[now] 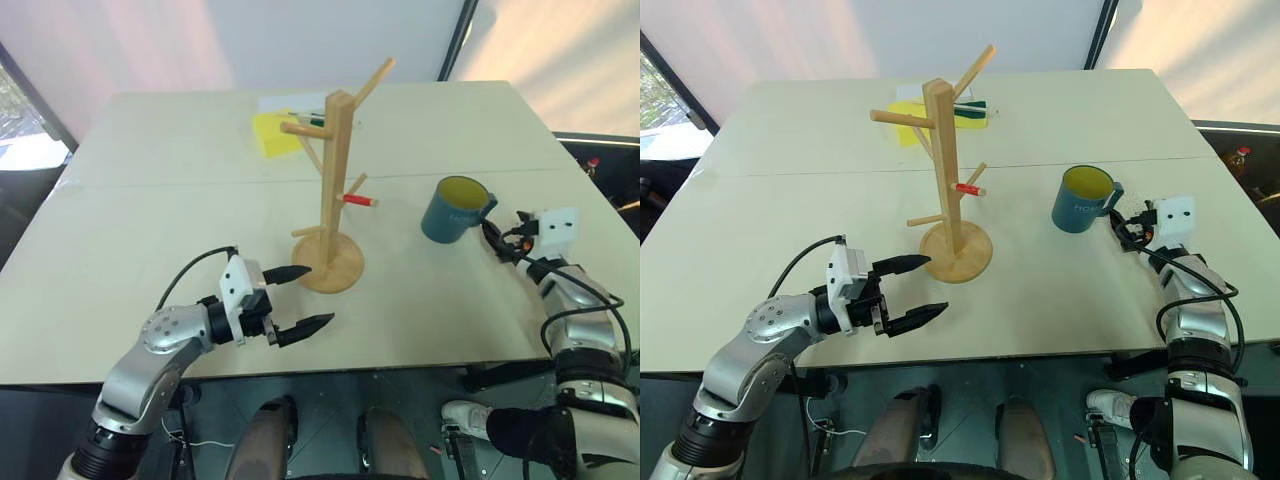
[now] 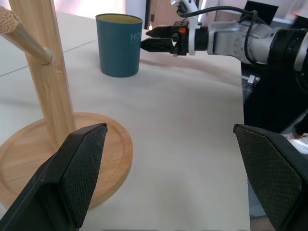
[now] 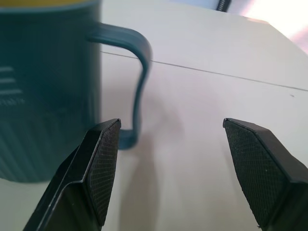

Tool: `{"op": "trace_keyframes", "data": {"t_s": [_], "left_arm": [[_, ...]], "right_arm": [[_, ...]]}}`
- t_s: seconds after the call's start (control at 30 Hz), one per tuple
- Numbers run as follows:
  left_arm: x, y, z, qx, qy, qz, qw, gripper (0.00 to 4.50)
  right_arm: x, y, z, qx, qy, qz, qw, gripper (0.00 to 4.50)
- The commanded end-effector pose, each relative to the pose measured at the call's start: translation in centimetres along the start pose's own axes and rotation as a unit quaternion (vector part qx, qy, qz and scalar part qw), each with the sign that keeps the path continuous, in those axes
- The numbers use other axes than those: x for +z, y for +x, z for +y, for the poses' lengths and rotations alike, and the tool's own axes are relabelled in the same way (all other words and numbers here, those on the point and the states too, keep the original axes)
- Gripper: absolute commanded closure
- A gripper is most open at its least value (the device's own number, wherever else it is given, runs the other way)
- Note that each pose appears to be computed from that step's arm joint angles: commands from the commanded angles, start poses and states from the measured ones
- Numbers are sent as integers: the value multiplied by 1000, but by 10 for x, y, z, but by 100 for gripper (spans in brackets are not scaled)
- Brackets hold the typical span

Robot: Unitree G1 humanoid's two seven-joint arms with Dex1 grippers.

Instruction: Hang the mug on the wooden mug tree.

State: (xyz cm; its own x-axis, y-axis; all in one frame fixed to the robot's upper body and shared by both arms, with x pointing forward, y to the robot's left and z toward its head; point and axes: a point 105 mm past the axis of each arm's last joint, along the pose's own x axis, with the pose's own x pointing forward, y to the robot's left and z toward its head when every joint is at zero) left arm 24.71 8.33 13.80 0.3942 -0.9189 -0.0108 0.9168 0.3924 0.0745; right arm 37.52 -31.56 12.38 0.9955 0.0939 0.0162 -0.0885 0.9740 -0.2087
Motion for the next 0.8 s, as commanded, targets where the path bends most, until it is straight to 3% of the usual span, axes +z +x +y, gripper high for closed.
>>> {"op": "trace_keyframes", "data": {"t_s": [0.03, 0.73, 0.8], "left_arm": [[11, -2, -4, -1, 19, -19, 1000, 0], [10, -5, 3, 14, 23, -17, 999, 0], [10, -6, 4, 16, 24, -17, 999, 0]], "right_arm": [[12, 8, 4, 16, -2, -22, 1000, 98], [25, 41, 25, 80, 25, -37, 996, 98], [27, 42, 28, 90, 34, -42, 994, 149]]}}
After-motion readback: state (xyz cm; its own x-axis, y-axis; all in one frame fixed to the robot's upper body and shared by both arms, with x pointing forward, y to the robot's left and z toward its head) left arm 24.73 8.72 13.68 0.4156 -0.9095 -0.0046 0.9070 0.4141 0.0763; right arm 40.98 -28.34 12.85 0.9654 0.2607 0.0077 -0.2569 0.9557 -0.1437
